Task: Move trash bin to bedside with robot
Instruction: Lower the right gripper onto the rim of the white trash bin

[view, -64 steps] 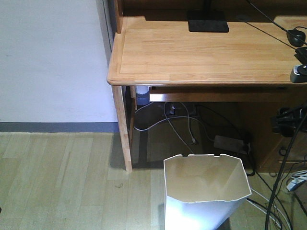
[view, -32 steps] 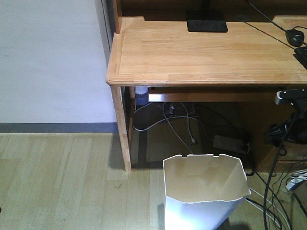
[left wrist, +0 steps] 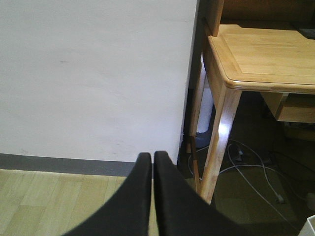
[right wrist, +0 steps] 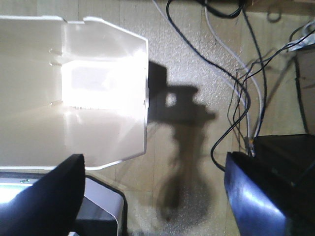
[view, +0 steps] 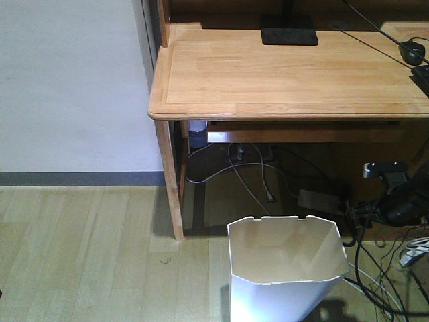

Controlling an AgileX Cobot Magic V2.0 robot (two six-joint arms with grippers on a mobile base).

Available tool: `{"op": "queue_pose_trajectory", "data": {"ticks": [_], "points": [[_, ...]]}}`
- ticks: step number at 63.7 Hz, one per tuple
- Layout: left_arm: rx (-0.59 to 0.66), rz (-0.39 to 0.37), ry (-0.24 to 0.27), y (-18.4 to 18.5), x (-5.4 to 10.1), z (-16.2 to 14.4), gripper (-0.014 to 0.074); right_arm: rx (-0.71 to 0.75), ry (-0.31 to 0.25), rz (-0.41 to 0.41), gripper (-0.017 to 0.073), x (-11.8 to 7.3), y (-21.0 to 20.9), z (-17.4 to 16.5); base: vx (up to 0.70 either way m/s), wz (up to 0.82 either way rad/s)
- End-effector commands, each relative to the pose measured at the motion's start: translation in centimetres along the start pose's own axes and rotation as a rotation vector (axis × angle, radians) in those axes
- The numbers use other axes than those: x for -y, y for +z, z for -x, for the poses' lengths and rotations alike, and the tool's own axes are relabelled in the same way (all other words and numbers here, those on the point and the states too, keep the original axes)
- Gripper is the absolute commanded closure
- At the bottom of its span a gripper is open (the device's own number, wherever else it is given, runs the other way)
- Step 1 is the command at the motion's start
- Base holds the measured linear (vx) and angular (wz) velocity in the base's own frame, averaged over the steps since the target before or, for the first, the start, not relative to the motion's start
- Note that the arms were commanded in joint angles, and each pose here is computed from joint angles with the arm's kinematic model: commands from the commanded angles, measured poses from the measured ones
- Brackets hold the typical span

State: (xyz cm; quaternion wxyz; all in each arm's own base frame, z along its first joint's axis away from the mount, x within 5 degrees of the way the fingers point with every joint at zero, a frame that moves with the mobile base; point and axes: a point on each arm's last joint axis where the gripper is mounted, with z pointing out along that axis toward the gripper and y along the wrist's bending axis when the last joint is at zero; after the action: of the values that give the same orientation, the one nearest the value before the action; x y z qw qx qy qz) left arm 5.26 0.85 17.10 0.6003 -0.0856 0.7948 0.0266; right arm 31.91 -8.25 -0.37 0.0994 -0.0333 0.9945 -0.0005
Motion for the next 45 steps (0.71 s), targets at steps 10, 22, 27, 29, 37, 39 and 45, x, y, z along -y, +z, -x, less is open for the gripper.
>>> {"op": "queue_pose_trajectory", "data": {"ticks": [10,22,27,29,37,39,45], "points": [[0.076,-0.011,-0.006,-0.1,0.1,0.5,0.06,0.001,-0.028,-0.005,-0.0002,1.0,3.6,1.5,0.0,0.0],[0.076,-0.011,-0.006,-0.1,0.1,0.5,0.06,-0.031,-0.099,0.024,-0.0041,-0.6,7.1,2.3,0.0,0.0],[0.076,-0.011,-0.006,-0.1,0.1,0.5,0.06,-0.036,-0.112,0.032,-0.0056,-1.5,8.5,2.8,0.0,0.0],[0.076,-0.011,-0.006,-0.1,0.1,0.5,0.06,-0.037,-0.113,0.035,-0.0057,-1.7,9.0,2.9,0.0,-0.01],[0.076,-0.011,-0.006,-0.1,0.1,0.5,0.06,-0.052,-0.117,0.053,-0.0052,-2.3,11.2,3.3,0.0,0.0],[0.076,-0.011,-0.006,-0.1,0.1,0.5,0.06,-0.058,-0.113,0.059,-0.005,-2.3,11.6,3.3,0.0,0.0],[0.076,-0.011,-0.006,-0.1,0.1,0.5,0.06,-0.07,-0.074,0.066,-0.0043,-2.0,13.0,3.2,0.0,0.0]]}}
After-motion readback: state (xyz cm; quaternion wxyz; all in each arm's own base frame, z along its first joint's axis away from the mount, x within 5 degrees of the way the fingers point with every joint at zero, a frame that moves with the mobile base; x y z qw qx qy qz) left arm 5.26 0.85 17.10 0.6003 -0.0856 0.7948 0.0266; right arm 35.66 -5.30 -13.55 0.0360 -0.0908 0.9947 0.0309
